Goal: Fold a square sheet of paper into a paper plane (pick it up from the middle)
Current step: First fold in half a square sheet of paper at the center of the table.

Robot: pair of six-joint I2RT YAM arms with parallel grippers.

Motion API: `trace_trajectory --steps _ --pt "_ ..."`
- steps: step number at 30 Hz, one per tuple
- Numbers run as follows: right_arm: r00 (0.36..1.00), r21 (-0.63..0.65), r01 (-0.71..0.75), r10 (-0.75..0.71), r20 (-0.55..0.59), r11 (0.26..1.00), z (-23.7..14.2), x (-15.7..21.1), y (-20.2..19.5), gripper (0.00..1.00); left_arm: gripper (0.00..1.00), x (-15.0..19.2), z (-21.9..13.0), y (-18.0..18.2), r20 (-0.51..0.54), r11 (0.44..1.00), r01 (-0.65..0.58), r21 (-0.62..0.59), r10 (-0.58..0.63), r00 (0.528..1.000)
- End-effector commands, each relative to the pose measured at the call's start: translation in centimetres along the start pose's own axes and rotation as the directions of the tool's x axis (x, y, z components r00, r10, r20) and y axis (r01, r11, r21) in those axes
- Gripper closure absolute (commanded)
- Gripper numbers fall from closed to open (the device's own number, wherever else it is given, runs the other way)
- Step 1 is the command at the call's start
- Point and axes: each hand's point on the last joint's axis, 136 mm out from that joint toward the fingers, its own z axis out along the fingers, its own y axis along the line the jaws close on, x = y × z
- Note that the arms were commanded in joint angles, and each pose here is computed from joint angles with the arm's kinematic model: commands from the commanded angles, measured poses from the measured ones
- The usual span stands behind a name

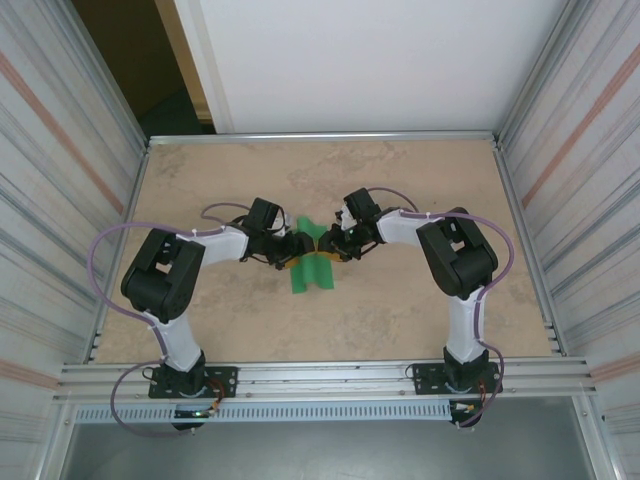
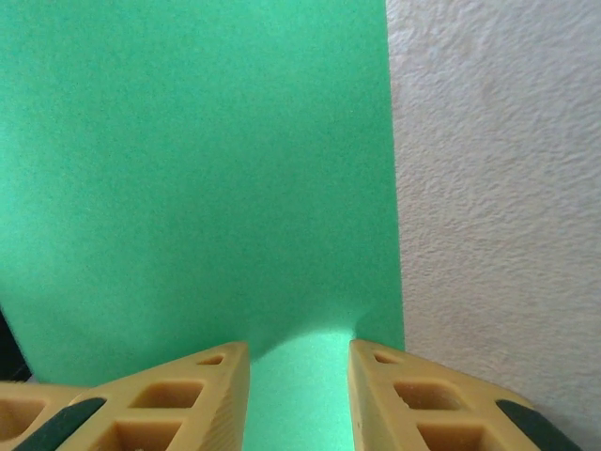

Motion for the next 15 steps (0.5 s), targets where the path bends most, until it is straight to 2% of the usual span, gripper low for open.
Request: trace_trajectory --steps 1,6,10,15 --pt "0.997 0.044 -0.061 0.063 -0.049 0.997 1.1 1.7 -1.9 0.66 0.41 2.2 0.8 3.6 -0.065 0.991 0.032 -0.133 -0.041 0.997" --pt "0.999 0.021 -0.050 0.050 0.008 0.999 -0.6 0.7 -1.1 0.65 0.53 1.0 0.0 2.0 -0.027 0.996 -0.021 -0.087 0.019 0.999" --pt "0.993 -0.012 -0.025 0.027 0.115 1.000 -3.9 -0.8 -0.1 0.62 0.64 -0.1 -1.4 0.0 0.019 0.997 -0.073 -0.012 0.073 0.997" --pt "0.965 -0.109 -0.001 0.030 0.262 0.994 -9.3 -2.5 0.7 0.53 0.68 -1.6 -4.7 -3.6 0.097 0.982 -0.130 0.138 0.117 0.988"
